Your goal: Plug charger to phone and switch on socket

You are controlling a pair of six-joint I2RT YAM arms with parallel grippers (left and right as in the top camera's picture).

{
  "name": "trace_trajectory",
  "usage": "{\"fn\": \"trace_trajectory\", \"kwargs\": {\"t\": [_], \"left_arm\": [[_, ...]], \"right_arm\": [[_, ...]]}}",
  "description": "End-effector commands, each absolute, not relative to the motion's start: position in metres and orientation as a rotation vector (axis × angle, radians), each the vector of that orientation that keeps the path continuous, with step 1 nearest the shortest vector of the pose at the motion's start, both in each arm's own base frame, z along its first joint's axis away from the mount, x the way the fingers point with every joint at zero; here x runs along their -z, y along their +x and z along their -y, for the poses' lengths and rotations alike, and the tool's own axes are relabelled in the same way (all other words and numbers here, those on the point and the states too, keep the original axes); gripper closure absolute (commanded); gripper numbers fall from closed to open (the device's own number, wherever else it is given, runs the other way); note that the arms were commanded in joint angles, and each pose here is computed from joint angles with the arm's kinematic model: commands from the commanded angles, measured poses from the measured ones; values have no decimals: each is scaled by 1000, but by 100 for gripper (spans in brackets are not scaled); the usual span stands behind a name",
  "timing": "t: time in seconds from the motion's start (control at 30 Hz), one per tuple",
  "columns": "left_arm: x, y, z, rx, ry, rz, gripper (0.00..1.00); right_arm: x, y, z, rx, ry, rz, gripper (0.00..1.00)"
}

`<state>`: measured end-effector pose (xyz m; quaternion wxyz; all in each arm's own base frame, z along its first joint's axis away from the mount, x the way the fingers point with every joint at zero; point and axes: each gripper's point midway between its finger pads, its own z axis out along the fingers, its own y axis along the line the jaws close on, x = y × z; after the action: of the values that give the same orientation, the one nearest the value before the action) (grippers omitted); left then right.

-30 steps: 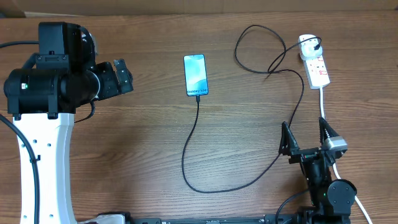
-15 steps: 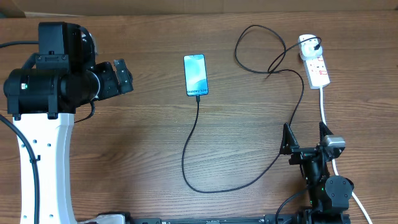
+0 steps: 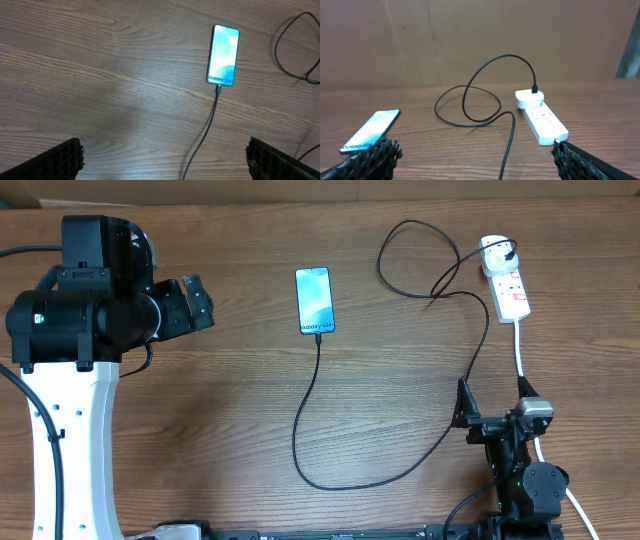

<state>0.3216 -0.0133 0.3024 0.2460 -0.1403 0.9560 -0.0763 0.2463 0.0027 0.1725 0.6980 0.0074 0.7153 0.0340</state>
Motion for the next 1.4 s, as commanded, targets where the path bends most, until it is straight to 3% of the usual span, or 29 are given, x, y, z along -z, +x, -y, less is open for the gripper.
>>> {"fn": "trace_trajectory", "kwargs": {"t": [0.0,1.37], "left_arm": [[-306,321,14,207,-388,-2596,0],[-306,321,14,207,-388,-2596,0]], "right_arm": [[-170,246,1,-25,-6,-1595,0],[-169,246,6,-13,28,-1596,0]]}}
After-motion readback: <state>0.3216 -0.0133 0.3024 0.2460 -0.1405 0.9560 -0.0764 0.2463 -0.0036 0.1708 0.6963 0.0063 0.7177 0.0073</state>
